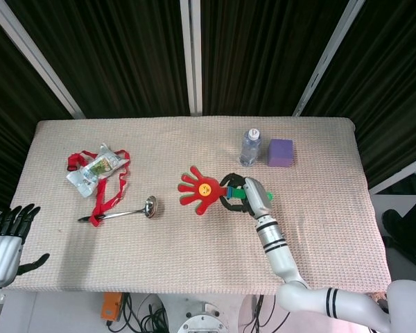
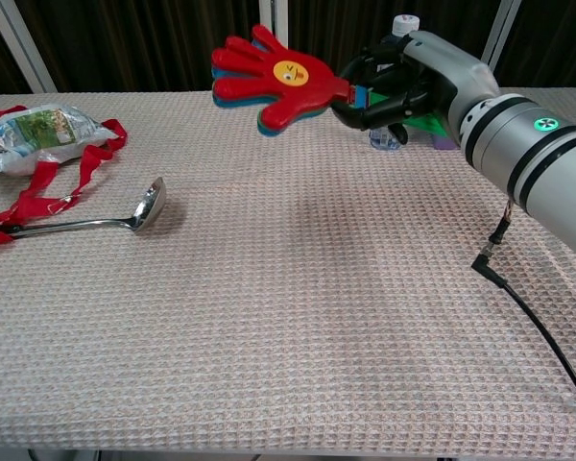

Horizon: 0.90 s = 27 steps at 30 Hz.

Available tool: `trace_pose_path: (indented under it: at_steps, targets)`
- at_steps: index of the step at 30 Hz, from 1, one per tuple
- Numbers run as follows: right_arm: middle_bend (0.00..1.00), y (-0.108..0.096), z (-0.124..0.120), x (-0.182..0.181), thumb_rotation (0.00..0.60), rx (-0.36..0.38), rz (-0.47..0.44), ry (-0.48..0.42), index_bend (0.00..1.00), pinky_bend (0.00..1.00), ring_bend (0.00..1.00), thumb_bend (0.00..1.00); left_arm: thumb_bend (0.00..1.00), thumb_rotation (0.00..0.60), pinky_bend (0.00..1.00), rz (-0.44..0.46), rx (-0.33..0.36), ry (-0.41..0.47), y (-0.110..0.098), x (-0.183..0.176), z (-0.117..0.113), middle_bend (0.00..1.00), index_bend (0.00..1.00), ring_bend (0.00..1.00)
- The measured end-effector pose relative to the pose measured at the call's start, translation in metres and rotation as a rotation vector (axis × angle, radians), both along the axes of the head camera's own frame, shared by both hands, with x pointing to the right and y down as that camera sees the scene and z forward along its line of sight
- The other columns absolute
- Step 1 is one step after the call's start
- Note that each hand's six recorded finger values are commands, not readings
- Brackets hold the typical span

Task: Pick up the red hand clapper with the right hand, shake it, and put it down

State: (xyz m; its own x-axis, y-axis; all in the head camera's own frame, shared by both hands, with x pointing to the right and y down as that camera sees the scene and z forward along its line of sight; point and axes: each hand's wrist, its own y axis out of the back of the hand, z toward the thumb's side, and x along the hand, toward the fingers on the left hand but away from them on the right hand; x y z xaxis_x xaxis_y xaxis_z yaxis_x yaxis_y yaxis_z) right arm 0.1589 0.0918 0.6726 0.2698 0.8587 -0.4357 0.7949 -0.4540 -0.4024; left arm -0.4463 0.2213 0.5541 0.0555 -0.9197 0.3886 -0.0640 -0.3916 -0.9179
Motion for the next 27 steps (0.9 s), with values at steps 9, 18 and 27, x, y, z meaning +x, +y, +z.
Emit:
trace_pose_path:
  at_steps: [9,18,27]
  targets:
    - [0.66,-0.005,-0.019,0.011,0.6,-0.084,0.135,-0.264,1.0,0.91,0.66,0.35,0.13,0.6,0.0,0.005,0.005,-0.002,-0.001,0.002,-0.002,0.05,0.08,0.0]
    - [0.66,-0.002,-0.03,0.001,0.6,-0.23,0.169,-0.541,1.0,0.91,0.66,0.36,0.13,0.6,0.0,0.004,0.0,-0.001,-0.003,0.003,-0.001,0.05,0.08,0.0]
    - [0.68,-0.004,-0.012,0.007,0.6,-0.082,-0.04,-0.152,0.98,0.91,0.66,0.36,0.13,0.6,0.0,-0.003,-0.005,0.002,-0.002,0.001,0.0,0.05,0.08,0.0]
